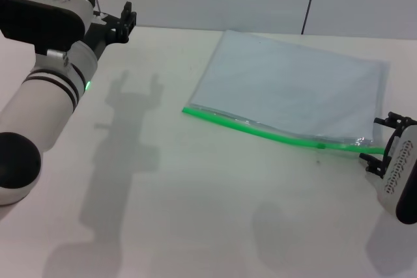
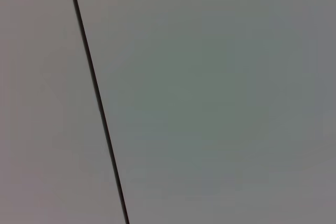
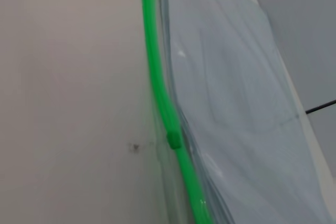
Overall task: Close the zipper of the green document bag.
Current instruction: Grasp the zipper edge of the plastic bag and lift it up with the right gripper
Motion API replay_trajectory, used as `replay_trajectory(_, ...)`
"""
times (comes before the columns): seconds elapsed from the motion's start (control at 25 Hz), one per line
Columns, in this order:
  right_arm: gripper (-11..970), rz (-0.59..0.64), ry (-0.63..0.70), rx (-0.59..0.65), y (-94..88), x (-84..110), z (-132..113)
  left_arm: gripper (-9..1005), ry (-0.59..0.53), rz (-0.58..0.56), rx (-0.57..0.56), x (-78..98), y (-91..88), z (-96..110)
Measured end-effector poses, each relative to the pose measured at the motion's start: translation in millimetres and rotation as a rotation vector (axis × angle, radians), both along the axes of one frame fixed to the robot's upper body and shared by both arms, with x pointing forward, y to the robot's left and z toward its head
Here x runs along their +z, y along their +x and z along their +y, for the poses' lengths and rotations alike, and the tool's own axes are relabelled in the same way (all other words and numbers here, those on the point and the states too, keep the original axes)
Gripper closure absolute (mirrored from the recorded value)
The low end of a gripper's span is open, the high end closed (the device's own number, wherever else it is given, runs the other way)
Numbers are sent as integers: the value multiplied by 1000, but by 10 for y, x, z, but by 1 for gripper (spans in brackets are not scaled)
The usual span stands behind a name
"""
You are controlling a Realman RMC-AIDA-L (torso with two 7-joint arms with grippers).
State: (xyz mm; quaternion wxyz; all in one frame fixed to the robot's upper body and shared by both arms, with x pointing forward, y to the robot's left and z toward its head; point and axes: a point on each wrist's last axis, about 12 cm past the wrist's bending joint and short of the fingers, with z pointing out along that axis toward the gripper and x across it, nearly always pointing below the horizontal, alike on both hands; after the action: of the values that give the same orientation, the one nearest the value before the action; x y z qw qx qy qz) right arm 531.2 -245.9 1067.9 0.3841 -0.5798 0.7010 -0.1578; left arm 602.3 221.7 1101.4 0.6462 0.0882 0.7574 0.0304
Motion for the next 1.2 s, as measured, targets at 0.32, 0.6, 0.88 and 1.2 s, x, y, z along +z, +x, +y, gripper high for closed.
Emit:
replay_trajectory(0.32,235,-62,23,-22,46,14,-1,321,0,0,0,1,2,-2)
replay_trajectory(0.6,234,-62,25,-22,81,-11,14,321,0,1,0,-3,2,-6)
replay_trajectory(0.88,239,-65,41,-32,152,-17,36,321,3,3,-1,-9,9,-6)
replay_trajectory(1.2,261,-69,36,-3,166,-9,116,320,3,2,-2,-5,12,-11)
